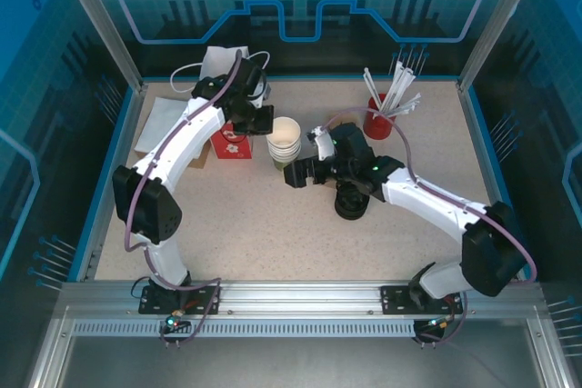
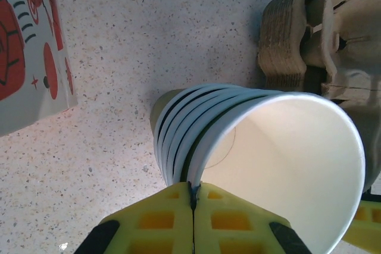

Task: Pack the takeout coffee

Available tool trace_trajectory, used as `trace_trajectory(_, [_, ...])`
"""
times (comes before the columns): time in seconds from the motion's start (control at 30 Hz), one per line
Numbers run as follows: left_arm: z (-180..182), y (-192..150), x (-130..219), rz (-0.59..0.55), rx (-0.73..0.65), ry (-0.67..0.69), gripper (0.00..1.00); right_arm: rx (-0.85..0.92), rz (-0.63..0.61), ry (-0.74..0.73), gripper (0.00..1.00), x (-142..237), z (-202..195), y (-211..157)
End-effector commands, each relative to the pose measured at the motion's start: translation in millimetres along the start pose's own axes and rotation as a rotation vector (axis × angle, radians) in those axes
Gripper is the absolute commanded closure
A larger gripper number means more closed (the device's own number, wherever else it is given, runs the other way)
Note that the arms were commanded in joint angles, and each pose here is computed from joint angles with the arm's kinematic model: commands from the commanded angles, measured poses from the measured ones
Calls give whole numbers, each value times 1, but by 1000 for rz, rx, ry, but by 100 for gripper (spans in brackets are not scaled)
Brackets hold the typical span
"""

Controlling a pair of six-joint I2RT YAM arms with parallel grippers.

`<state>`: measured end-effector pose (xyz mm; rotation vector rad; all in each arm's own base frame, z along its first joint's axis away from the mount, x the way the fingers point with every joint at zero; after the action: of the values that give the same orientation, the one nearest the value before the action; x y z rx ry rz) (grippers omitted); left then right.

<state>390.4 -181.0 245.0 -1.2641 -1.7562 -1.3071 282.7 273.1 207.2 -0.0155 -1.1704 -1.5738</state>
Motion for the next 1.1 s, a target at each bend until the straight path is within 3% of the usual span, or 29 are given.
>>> trace_trajectory(0.0, [-4,6,9,5,-4,-47,94,-6,21,-66,0,20,-15,-4])
trace_trajectory(0.37, [-1,7,0,58,50,-80,94,-69,35,-84,0,25,-27,-2])
trace_trajectory(0.5, [-4,6,-1,79,59,-92,94,-143,1,-75,9,21,-35,9])
trace_trajectory(0.63, [-5,9,3,66,55,-94,95,-206,-48,-35,10,21,-40,25])
trace_trajectory(0.8, [-11,16,29,15,31,-103,95,-189,-59,-62,10,30,-44,31])
trace_trajectory(1.07, [-22,20,104,-148,-23,-118,94,-163,-95,-193,9,69,-58,31])
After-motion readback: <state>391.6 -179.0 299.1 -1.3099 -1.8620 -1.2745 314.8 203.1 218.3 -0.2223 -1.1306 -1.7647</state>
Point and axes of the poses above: each hand's point on the last joint's axis, 136 mm out from that joint toward the fingers, its own x axis back along the fingers, its own z axis along the line the jaws close on, y = z × x, the point moved 3 cm from there along x, back along the fingers, and after that the axes turned 1 degree about x, right-handed, at the moved point
